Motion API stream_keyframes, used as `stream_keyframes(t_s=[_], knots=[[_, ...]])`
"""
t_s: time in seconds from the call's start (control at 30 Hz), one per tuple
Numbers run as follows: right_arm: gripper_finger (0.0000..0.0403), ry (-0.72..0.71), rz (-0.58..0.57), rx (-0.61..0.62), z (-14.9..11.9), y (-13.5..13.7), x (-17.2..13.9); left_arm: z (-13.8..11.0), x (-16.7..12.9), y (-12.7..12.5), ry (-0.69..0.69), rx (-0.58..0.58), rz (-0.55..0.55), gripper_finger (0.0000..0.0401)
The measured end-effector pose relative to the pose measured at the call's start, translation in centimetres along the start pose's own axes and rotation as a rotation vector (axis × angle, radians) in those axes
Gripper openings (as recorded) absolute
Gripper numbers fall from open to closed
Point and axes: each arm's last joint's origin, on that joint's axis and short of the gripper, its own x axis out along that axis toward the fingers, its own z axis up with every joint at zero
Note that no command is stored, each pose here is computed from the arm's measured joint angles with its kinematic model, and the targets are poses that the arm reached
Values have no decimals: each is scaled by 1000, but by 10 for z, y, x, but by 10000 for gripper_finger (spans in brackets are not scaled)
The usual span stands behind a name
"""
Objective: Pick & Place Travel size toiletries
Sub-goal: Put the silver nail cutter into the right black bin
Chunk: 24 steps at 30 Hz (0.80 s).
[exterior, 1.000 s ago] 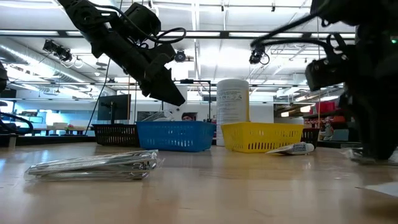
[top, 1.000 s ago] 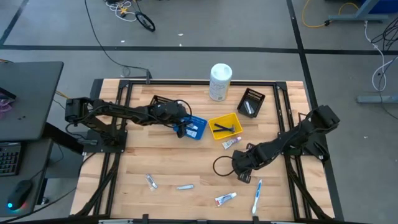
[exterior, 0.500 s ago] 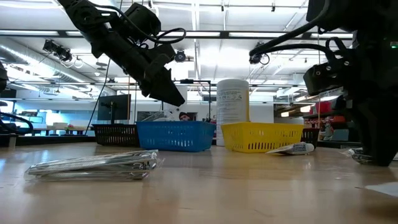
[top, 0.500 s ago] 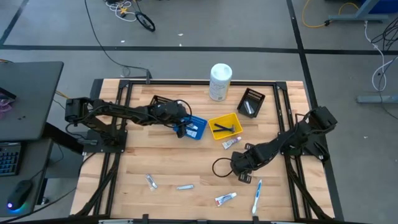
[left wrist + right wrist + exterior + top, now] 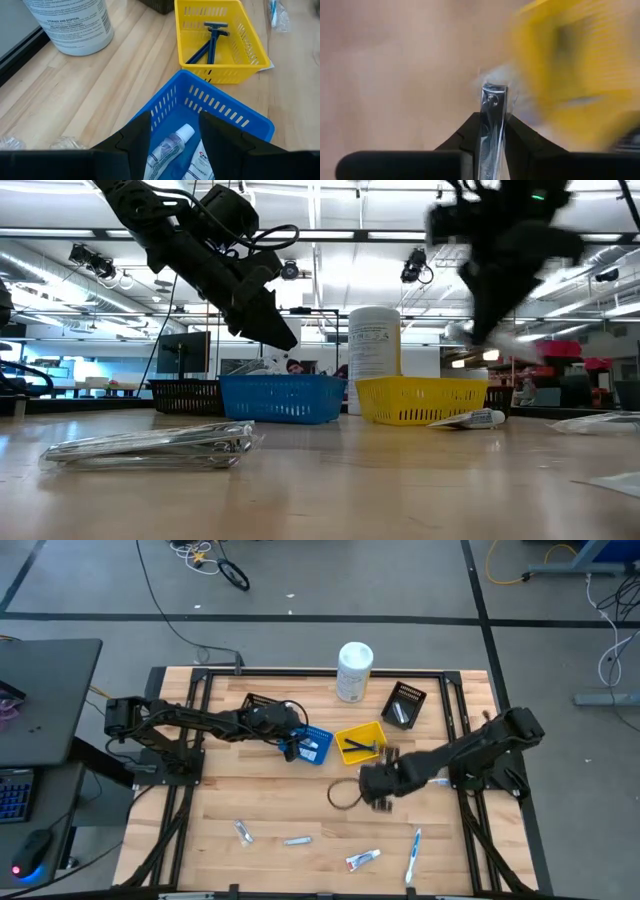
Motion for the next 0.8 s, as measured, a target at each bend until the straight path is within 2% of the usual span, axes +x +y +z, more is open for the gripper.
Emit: stream_keyframes(t_s=[0.13,0.23,0.5,0.63,0.8], knots=[[64,-55,-391,-9,3,-33,-11,0,0,0,0,0,0,176],[64,-36,-504,50,5,-61,-10,0,0,0,1,0,0,176],[66,244,-472,278,-10,-140,32,0,0,0,0,0,0,176],[66,258,-433,294,-17,-165,53,0,0,0,-1,0,0,176],[66,192,-404,281,-21,-186,74,0,0,0,-4,-1,0,176]])
